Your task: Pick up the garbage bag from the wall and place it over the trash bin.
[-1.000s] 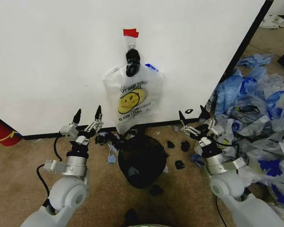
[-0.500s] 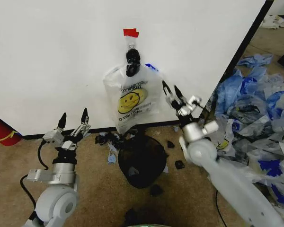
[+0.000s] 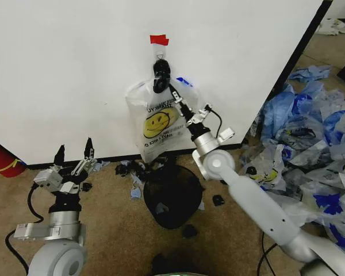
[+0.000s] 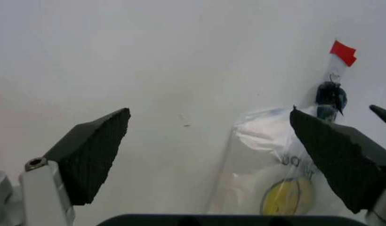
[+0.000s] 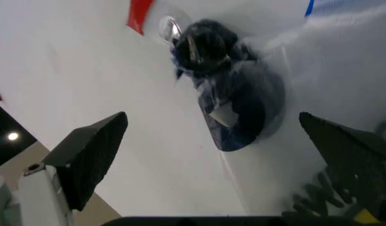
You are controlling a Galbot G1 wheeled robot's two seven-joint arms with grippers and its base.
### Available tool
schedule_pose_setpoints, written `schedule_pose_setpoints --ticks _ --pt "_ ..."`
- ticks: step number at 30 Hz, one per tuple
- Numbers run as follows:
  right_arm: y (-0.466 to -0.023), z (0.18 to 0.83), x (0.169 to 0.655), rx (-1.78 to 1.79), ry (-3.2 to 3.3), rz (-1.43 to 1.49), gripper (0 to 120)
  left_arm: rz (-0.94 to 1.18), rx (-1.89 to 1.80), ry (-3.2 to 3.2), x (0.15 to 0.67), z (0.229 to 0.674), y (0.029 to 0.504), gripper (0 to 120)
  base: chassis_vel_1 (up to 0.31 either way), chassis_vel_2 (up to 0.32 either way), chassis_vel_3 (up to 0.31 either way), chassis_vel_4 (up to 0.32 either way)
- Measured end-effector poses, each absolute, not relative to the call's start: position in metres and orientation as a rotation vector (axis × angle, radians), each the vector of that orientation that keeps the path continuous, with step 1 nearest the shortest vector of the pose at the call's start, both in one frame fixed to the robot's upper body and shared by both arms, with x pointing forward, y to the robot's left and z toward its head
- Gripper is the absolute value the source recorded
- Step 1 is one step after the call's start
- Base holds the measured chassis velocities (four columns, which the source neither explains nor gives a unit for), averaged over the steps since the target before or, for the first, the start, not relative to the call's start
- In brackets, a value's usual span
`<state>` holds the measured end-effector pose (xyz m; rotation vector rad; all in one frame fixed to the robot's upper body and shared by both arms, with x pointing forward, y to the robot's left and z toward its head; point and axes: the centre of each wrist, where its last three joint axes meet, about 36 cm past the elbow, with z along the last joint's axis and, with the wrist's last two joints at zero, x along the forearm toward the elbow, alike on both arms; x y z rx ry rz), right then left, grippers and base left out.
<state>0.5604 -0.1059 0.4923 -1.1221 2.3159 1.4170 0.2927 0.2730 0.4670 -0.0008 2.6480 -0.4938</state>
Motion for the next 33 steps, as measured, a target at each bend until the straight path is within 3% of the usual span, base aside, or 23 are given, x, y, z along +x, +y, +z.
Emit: schedule_pose_setpoints --ticks 33 --pt "-0.064 0.493 0.588 -1.166 2.262 1.445 100 -0.509 0.011 2.658 0.283 0.461 0.271 100 0.0 0.0 0.0 0.0"
